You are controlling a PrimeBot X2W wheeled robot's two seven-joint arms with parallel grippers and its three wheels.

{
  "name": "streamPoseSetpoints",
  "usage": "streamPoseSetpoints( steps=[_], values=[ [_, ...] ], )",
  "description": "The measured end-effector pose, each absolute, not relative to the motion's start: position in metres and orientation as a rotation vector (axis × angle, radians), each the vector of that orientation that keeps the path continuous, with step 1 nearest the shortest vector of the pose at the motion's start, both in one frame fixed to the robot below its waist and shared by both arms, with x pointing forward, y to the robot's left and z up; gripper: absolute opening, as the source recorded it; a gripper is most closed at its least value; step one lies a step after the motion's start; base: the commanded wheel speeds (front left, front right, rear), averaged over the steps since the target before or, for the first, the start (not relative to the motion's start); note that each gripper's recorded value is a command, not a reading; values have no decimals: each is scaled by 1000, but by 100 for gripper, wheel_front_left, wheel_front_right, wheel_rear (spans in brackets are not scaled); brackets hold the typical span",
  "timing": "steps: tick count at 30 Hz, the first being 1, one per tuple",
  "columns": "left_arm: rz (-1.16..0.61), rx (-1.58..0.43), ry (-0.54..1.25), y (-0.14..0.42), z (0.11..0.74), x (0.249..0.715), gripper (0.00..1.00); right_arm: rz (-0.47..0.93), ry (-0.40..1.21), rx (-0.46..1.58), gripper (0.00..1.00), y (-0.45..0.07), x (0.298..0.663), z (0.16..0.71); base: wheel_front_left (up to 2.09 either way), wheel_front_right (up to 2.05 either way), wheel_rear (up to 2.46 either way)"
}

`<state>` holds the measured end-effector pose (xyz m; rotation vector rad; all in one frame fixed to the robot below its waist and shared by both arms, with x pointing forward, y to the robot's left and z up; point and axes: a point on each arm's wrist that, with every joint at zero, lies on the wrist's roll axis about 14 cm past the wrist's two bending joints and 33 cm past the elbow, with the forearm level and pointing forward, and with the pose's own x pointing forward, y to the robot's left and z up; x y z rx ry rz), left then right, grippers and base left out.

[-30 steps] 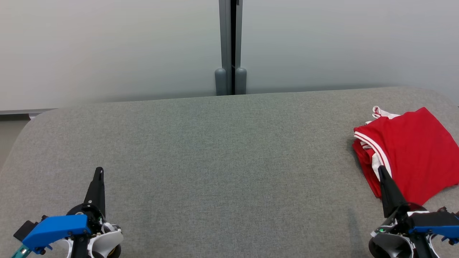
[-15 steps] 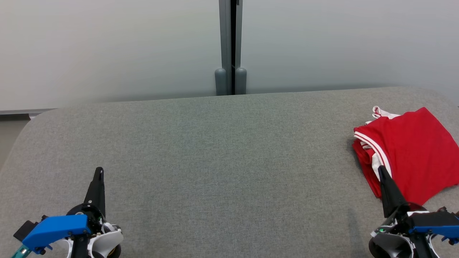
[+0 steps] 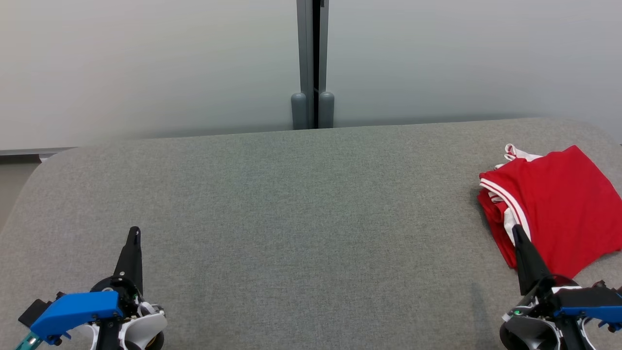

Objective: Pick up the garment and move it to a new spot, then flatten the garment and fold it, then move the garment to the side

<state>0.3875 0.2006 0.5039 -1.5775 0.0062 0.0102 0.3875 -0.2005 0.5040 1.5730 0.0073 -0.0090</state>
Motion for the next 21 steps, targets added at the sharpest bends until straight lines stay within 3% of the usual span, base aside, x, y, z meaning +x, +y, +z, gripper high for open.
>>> streamPoseSetpoints(
  steps=[21],
  values=[
    [10, -1575, 7, 201, 504, 388, 0, -9, 7, 1573, 0, -200, 387, 504, 0, 0, 0]
  ],
)
